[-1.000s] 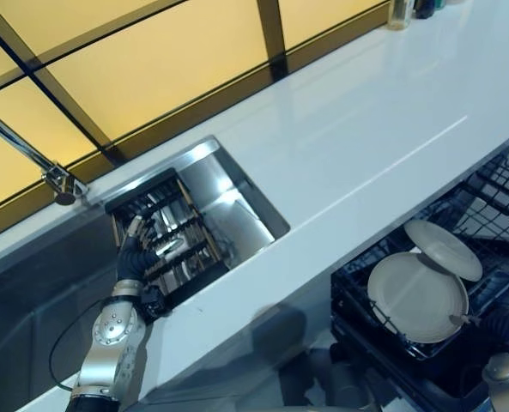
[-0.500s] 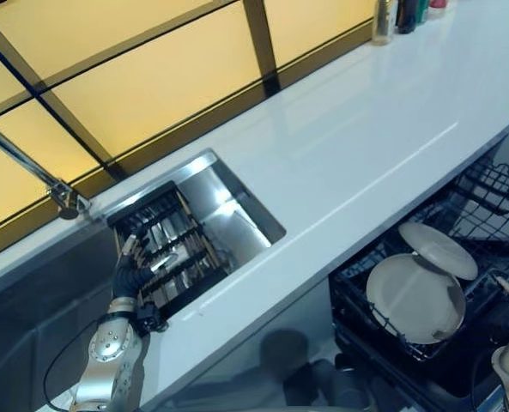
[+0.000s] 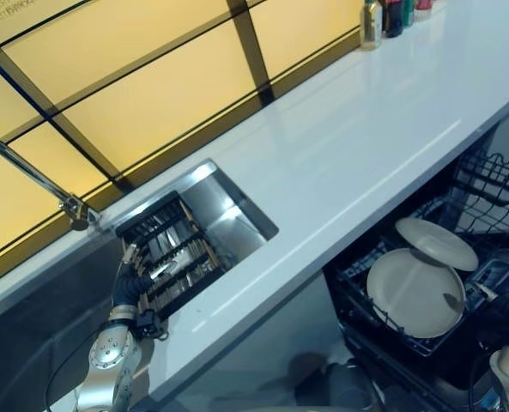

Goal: Pick up plates and place into dishwasher.

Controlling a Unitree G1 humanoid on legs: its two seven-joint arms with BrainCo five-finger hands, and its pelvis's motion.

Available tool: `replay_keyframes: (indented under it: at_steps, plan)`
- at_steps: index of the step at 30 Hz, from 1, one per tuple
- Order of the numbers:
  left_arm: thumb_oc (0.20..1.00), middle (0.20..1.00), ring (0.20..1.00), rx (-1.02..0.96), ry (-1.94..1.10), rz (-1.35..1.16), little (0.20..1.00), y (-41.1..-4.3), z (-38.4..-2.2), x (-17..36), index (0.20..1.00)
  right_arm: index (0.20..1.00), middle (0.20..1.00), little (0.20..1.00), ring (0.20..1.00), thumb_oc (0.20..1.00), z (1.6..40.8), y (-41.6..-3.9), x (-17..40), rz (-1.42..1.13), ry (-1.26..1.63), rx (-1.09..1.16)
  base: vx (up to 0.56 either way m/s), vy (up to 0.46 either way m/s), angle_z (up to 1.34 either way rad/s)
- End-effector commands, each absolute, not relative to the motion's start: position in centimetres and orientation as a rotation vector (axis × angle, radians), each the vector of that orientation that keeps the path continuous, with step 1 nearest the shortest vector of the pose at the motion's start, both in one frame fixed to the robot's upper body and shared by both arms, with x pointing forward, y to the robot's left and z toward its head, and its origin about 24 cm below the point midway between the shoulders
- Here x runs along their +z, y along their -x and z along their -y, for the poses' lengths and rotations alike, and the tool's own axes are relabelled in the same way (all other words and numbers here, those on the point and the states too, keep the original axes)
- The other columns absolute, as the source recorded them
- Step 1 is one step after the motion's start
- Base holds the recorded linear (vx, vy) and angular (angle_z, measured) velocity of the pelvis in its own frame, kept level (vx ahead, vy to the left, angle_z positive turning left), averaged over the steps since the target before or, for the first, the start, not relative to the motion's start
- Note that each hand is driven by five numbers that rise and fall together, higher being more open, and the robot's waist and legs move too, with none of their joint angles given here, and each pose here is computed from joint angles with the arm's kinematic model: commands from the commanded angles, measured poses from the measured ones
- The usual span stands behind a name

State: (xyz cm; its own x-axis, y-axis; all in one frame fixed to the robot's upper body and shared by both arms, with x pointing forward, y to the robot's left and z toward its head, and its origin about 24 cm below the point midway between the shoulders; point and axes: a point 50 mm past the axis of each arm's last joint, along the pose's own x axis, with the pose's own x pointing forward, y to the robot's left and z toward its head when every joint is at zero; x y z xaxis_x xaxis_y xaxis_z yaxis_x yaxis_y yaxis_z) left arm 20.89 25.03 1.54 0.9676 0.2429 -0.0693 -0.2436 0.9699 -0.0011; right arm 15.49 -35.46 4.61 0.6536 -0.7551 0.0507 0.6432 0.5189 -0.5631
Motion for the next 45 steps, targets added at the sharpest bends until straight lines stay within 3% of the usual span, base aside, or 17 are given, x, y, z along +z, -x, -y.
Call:
replay_keyframes:
  at_steps: [1,11,25,34,40,45]
  plan:
    - [1.000,1.000,1.000,0.289,0.012,-0.008,1.000,-21.4,-26.0,2.6,1.000,1.000,1.000,1.000,1.000,1.000,35.4,-17.5,6.4,-0.110,0.621,-0.816,-0.04,0.013,0.05]
    - [1.000,1.000,1.000,0.289,0.030,-0.001,1.000,-21.5,-25.1,2.4,1.000,1.000,1.000,1.000,1.000,1.000,36.6,-17.9,7.5,-0.099,0.595,-0.865,-0.02,0.006,0.06]
    - [1.000,1.000,1.000,0.297,0.067,0.043,1.000,-22.0,-23.6,2.7,1.000,1.000,1.000,1.000,1.000,1.000,36.7,-18.2,6.0,-0.122,0.298,-1.046,-0.05,0.015,0.01]
    - [1.000,1.000,1.000,0.260,0.077,0.031,1.000,-22.0,-22.9,2.7,1.000,1.000,1.000,1.000,1.000,1.000,36.3,-19.6,5.6,-0.165,0.210,-0.918,0.01,-0.002,-0.02]
    - [1.000,1.000,1.000,0.246,0.078,0.040,1.000,-22.5,-22.7,3.0,1.000,1.000,1.000,1.000,1.000,1.000,34.9,-22.3,6.3,-0.142,0.074,-0.683,0.00,-0.018,-0.08]
    - [1.000,1.000,1.000,0.236,0.085,0.041,1.000,-22.9,-22.1,3.2,1.000,1.000,1.000,1.000,1.000,1.000,31.1,-25.2,7.6,-0.067,0.005,-0.382,0.00,-0.013,-0.05]
